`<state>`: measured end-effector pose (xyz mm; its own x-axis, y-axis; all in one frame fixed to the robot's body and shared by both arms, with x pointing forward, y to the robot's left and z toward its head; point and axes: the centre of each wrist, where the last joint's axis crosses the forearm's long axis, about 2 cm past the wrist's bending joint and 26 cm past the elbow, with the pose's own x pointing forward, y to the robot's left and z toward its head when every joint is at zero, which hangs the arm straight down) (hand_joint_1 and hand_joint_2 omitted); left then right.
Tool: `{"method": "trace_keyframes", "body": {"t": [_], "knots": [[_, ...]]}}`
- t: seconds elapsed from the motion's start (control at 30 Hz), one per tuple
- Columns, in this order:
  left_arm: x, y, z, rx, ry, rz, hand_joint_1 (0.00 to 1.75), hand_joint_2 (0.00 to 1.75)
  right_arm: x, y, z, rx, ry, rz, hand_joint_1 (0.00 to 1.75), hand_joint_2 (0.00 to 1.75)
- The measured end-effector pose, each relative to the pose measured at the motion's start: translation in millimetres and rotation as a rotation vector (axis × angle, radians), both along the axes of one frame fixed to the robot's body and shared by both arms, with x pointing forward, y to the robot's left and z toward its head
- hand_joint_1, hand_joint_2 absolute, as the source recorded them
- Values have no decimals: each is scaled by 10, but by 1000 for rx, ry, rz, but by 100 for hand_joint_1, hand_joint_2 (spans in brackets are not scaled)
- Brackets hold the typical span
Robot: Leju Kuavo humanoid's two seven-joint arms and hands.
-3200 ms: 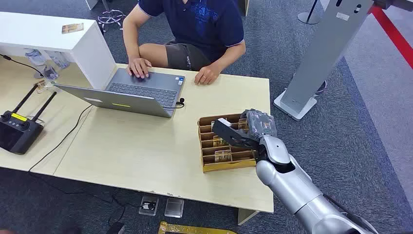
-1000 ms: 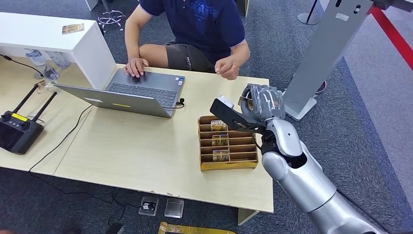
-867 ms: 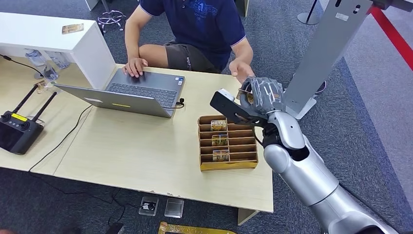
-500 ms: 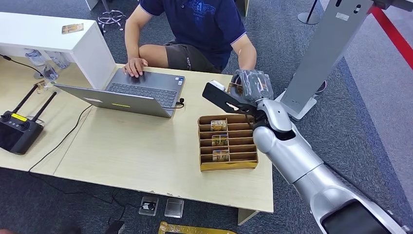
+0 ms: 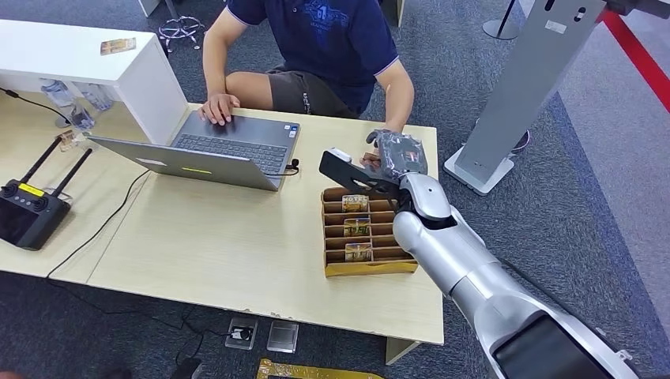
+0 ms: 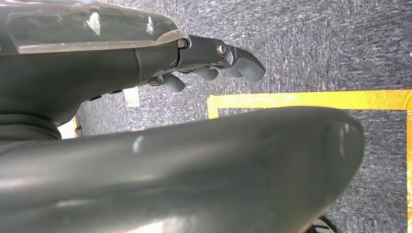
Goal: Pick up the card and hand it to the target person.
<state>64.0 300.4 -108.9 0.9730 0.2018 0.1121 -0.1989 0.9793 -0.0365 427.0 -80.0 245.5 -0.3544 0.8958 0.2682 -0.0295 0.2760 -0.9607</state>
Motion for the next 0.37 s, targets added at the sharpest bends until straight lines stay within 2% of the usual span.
{"method": "trace_keyframes", "body": {"t": [0.37], "knots": [[-21, 7, -3, 1, -13, 18, 0, 0, 27, 70, 149, 31, -64, 18, 0, 175]]}}
